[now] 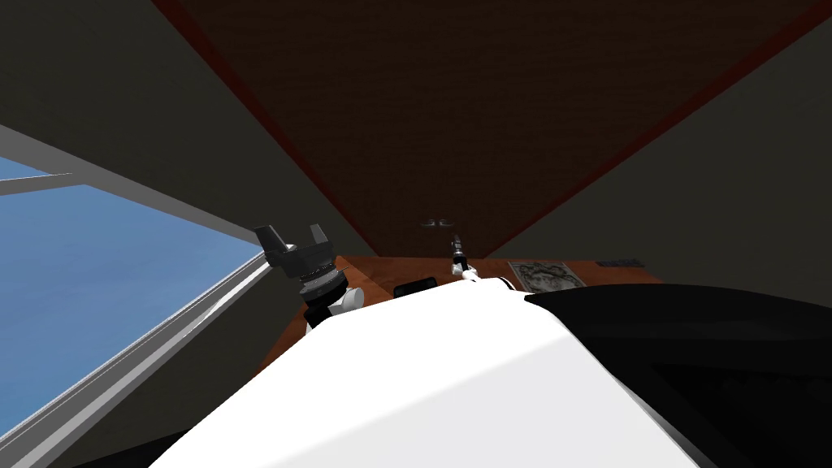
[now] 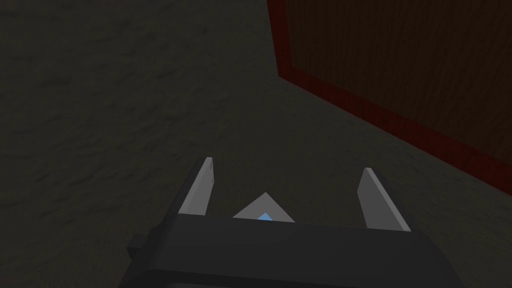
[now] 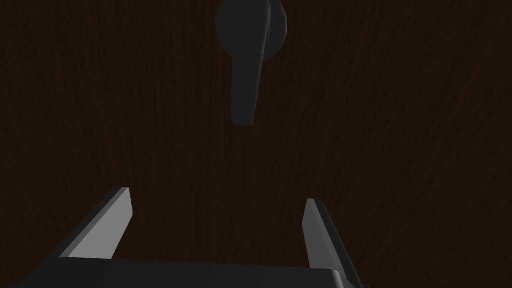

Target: Pull the door open

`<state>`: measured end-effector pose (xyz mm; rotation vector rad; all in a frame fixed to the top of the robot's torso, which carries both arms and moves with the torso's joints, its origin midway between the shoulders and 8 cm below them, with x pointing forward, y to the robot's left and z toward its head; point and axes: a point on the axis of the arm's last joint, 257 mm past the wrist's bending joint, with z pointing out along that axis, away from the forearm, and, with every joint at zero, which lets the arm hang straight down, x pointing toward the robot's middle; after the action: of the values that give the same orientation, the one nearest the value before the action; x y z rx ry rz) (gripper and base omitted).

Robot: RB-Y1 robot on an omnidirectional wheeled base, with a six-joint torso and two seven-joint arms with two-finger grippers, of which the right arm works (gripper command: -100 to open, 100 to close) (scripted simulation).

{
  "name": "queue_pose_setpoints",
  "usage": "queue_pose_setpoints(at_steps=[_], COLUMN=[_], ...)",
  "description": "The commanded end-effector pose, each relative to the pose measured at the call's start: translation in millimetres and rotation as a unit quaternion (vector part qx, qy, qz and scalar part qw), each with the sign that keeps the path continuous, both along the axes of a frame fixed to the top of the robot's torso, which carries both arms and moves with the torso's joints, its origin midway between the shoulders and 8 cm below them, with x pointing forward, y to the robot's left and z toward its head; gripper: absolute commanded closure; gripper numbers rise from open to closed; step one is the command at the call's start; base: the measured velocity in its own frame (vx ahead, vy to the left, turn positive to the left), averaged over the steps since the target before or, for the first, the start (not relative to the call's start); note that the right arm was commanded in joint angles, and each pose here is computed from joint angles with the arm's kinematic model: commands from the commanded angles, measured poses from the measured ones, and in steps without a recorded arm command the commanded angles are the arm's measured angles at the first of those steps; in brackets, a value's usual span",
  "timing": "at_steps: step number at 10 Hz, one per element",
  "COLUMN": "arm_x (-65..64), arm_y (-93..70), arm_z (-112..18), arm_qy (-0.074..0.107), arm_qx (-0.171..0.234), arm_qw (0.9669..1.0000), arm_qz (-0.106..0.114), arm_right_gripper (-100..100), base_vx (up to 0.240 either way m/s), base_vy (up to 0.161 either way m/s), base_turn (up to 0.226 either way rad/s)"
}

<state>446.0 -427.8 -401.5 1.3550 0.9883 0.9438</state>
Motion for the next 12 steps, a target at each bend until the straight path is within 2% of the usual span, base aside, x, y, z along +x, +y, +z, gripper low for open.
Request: queue_pose_setpoints(at_steps=[1, 3, 5, 6, 7, 8, 9, 12], arm_x=[-13.8, -24.8, -24.1, -45.5, -51.2, -52.8, -62.1, -57.6], arm_y=[-19.9, -35.1, -35.0, -62.6, -70.2, -70.3, -84.8, -81.3], arm_z=[-3.4, -5.7, -4.7, -8.2, -8.4, -10.5, -7.1, -2.8], arm_qy=[0.007, 0.012, 0.01, 0.019, 0.02, 0.023, 0.021, 0.014], arm_qx=[-0.003, -0.005, -0.006, -0.01, -0.011, -0.01, -0.013, -0.01], arm_qw=[0.9998, 0.9995, 0.9995, 0.9985, 0.9982, 0.9981, 0.9975, 0.9979], arm_qz=[-0.016, -0.028, -0.028, -0.05, -0.056, -0.056, -0.066, -0.062], arm_right_gripper=[-100, -100, -100, -100, -100, -100, -100, -100], base_vx=[0.016, 0.034, 0.021, 0.057, 0.085, 0.068, 0.118, 0.13], base_vy=[0.009, 0.006, 0.007, 0.003, -0.011, -0.022, -0.075, -0.083], base_turn=[0.006, 0.003, 0.0, 0.045, 0.03, 0.008, 0.076, 0.1])
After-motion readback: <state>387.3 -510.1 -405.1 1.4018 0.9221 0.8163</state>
